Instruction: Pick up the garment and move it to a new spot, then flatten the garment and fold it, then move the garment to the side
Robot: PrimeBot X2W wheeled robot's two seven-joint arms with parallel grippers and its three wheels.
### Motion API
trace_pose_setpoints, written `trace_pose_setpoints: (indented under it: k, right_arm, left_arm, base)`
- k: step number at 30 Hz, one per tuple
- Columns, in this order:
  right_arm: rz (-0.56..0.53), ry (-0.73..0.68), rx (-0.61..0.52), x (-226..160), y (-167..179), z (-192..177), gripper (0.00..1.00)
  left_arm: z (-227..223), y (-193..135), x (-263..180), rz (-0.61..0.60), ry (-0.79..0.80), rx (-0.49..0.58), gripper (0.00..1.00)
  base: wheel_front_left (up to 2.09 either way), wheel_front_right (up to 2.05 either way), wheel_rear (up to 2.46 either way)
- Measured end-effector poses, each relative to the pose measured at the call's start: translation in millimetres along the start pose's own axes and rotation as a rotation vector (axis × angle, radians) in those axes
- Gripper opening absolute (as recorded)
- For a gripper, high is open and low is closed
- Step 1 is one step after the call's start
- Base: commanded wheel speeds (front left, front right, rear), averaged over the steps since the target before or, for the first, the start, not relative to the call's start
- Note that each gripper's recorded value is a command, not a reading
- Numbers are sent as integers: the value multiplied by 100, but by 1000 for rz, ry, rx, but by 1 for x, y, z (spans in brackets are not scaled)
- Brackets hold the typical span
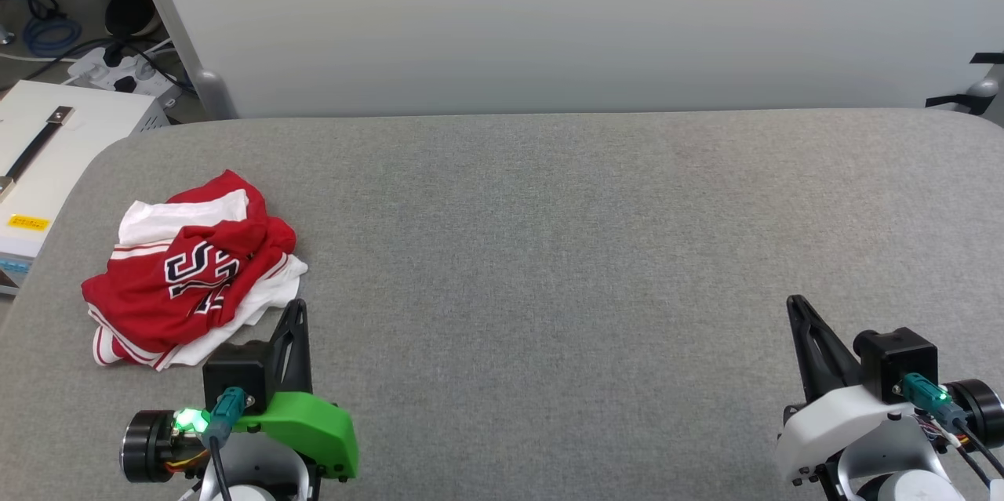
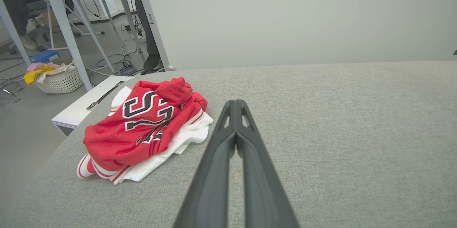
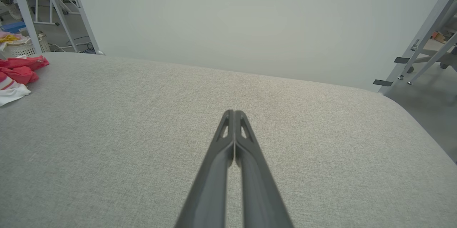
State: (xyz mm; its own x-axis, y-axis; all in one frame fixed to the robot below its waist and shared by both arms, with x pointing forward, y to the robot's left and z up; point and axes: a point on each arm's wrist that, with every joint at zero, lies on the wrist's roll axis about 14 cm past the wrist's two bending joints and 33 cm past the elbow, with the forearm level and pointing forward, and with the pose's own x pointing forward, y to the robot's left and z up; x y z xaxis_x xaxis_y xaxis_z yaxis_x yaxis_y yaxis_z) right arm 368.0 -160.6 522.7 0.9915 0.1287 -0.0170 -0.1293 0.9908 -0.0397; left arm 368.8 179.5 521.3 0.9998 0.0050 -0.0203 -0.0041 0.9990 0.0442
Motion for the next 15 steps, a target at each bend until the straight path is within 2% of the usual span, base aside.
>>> trace_pose_setpoints:
  k: [15]
  right_arm:
    - [0,0,0,0,0,0,0]
  left_arm:
    - [0,0,0,0,0,0,0]
  base:
    - [0,0,0]
